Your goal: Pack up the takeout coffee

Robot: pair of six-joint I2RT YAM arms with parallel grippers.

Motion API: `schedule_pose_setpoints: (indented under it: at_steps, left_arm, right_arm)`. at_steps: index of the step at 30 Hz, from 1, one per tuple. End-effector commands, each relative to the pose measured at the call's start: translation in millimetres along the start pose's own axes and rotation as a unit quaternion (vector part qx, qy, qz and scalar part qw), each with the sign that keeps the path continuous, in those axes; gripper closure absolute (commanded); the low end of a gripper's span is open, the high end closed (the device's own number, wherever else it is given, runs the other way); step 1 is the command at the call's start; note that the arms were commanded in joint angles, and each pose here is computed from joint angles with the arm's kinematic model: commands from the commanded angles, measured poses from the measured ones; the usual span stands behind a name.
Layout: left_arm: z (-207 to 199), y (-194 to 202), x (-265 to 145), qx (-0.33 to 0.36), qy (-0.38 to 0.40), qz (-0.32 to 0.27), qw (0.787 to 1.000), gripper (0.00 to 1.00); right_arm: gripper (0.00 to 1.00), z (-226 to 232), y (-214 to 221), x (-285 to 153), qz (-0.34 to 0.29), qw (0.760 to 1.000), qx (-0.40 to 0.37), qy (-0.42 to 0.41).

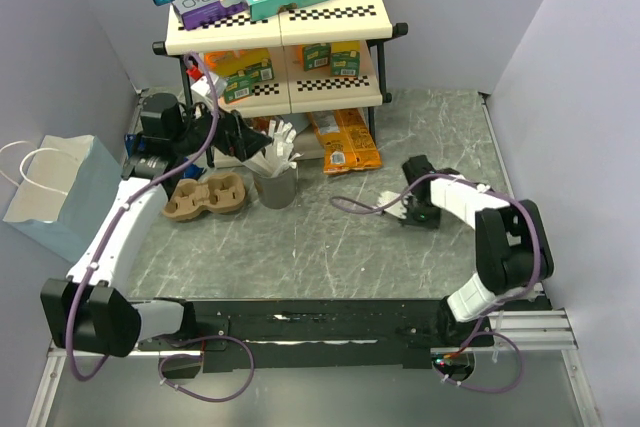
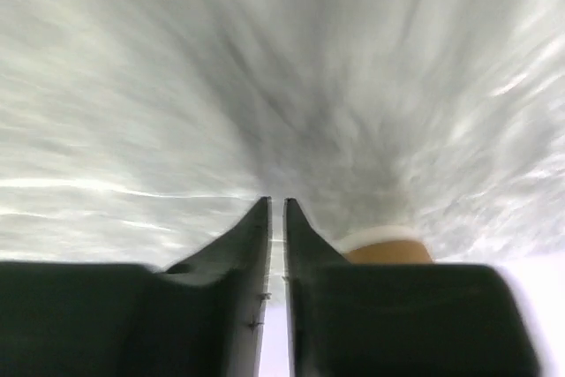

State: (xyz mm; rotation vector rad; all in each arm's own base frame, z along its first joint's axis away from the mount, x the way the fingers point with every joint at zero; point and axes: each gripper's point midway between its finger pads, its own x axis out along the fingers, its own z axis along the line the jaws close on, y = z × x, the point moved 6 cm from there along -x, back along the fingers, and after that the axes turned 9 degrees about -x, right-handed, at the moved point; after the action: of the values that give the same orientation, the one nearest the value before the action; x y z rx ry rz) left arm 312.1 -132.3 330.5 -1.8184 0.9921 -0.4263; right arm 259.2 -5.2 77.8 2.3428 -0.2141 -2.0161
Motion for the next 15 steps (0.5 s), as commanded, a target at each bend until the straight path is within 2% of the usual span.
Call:
schedule_pose_setpoints:
  at_steps: [1, 2, 5, 6, 12, 14, 15]
  left_arm:
    - [-11.5, -7.1, -32.0, 0.104, -0.045, 0.02, 0.993, 0.0]
    - [-8.1, -4.7, -37.6, 0.115, -0.069, 0.028, 0.99, 0.03]
    - [-5.3, 7.1, -59.0, 0.155, -0.116, 0.068, 0.979, 0.03]
    - [-4.9, 8.8, -66.6, 0.177, -0.131, 0.074, 0.973, 0.03]
    - [17.5, 37.0, -96.0, 0.128, -0.262, 0.144, 0.946, 0.03]
    - [20.3, 53.3, -101.3, 0.116, -0.264, 0.189, 0.939, 0.03]
    - [24.9, 61.8, -100.9, 0.133, -0.249, 0.221, 0.934, 0.02]
  right_arm:
    - [0.71, -0.3, -66.3, -65.8, -0.171, 0.985, 0.016, 0.006]
    - [0.58, 2.9, -77.9, -77.2, -0.208, 0.977, 0.04, -0.004]
    - [0.42, -8.9, -102.8, -111.8, -0.287, 0.954, 0.092, -0.002]
    - [0.4, -17.7, -107.8, -125.1, -0.307, 0.946, 0.106, 0.008]
    - [0.31, -34.5, -128.2, -173.7, -0.398, 0.894, 0.206, 0.014]
    - [0.27, -31.6, -130.0, -185.1, -0.414, 0.881, 0.23, 0.002]
    - [0.27, -27.6, -132.1, -192.2, -0.427, 0.874, 0.232, -0.019]
